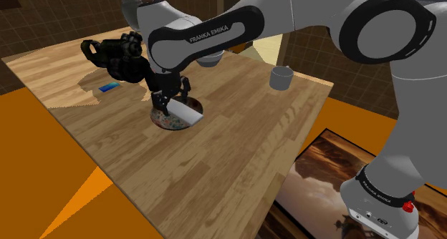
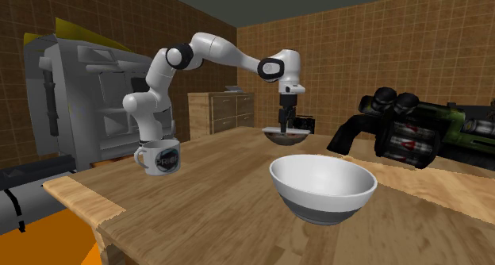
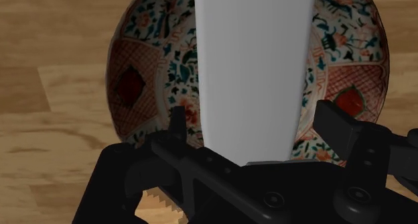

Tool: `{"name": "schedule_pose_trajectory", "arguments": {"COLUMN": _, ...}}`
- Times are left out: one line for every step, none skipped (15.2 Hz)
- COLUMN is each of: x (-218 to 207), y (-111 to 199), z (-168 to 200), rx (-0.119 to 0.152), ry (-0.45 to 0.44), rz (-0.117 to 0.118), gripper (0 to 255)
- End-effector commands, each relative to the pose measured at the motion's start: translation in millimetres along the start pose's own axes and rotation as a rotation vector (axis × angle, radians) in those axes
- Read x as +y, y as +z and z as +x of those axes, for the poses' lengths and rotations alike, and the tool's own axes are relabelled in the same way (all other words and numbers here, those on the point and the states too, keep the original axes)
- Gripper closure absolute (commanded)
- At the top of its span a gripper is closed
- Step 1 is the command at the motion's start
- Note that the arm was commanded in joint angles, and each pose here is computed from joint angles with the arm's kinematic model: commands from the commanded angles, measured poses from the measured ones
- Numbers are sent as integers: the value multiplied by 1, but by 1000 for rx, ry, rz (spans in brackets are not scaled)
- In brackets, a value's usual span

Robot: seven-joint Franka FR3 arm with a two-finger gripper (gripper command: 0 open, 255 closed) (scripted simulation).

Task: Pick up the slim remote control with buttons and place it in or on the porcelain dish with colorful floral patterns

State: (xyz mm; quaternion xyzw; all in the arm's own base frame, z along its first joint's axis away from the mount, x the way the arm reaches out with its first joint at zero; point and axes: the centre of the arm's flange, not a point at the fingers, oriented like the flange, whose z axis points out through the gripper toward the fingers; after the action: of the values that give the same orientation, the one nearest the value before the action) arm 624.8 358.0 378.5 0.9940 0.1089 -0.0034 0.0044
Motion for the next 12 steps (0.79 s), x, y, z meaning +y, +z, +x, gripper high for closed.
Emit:
{"name": "schedule_pose_trajectory", "arguments": {"x": 0, "y": 0, "z": 0, "rx": 0, "ry": 0, "rz": 0, "gripper": 0}}
{"name": "schedule_pose_trajectory", "arguments": {"x": 0, "y": -13, "z": 0, "rx": 0, "ry": 0, "rz": 0, "gripper": 0}}
{"name": "schedule_pose_trajectory", "arguments": {"x": 0, "y": -26, "z": 0, "rx": 0, "ry": 0, "rz": 0, "gripper": 0}}
{"name": "schedule_pose_trajectory", "arguments": {"x": 0, "y": -40, "z": 0, "rx": 0, "ry": 0, "rz": 0, "gripper": 0}}
{"name": "schedule_pose_trajectory", "arguments": {"x": 0, "y": -50, "z": 0, "rx": 0, "ry": 0, "rz": 0, "gripper": 0}}
{"name": "schedule_pose_trajectory", "arguments": {"x": 0, "y": -50, "z": 0, "rx": 0, "ry": 0, "rz": 0, "gripper": 0}}
{"name": "schedule_pose_trajectory", "arguments": {"x": 0, "y": -50, "z": 0, "rx": 0, "ry": 0, "rz": 0, "gripper": 0}}
{"name": "schedule_pose_trajectory", "arguments": {"x": 0, "y": -50, "z": 0, "rx": 0, "ry": 0, "rz": 0, "gripper": 0}}
{"name": "schedule_pose_trajectory", "arguments": {"x": 0, "y": -50, "z": 0, "rx": 0, "ry": 0, "rz": 0, "gripper": 0}}
{"name": "schedule_pose_trajectory", "arguments": {"x": 0, "y": -50, "z": 0, "rx": 0, "ry": 0, "rz": 0, "gripper": 0}}
{"name": "schedule_pose_trajectory", "arguments": {"x": 0, "y": -50, "z": 0, "rx": 0, "ry": 0, "rz": 0, "gripper": 0}}
{"name": "schedule_pose_trajectory", "arguments": {"x": 0, "y": -50, "z": 0, "rx": 0, "ry": 0, "rz": 0, "gripper": 0}}
